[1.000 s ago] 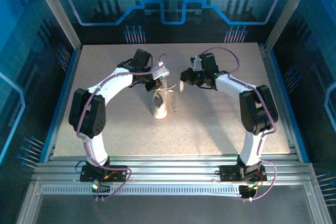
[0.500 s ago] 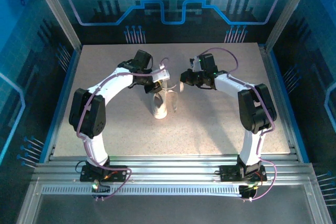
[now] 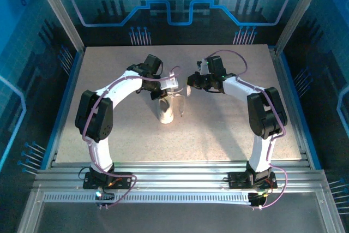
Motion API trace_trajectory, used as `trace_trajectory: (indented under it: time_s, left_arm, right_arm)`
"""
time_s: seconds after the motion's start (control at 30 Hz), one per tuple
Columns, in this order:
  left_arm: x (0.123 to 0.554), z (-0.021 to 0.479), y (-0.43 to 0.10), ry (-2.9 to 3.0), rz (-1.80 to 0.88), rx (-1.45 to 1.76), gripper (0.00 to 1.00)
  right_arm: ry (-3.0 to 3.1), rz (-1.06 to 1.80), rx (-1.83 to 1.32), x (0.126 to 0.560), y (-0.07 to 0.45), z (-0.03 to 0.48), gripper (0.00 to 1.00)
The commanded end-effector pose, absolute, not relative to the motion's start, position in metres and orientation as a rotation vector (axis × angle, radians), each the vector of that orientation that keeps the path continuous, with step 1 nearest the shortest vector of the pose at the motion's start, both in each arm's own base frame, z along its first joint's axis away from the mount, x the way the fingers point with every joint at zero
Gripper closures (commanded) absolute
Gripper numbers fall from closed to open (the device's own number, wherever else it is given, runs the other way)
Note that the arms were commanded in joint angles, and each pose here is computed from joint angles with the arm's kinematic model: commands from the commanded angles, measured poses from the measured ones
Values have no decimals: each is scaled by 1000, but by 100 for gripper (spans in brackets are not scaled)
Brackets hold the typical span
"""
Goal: Tie the shoes
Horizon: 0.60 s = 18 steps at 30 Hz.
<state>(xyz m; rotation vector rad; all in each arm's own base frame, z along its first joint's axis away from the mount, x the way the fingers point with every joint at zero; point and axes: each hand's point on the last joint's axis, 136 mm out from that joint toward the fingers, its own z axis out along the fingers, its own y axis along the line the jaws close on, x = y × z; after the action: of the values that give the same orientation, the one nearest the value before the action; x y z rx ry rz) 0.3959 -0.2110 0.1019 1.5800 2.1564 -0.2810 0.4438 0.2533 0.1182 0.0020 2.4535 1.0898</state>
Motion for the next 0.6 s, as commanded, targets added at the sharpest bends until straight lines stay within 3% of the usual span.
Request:
trace_trajectory:
  time_s: [0.0,0.57]
  left_arm:
    - [398,119,-212,2123,-256,1571,100]
    - [416,163,-215,2067,-407,1319,100]
  right_arm:
    - [2414,1126,-27,447,257,135,100]
    - [2451,1085,-44,446,255,116,100]
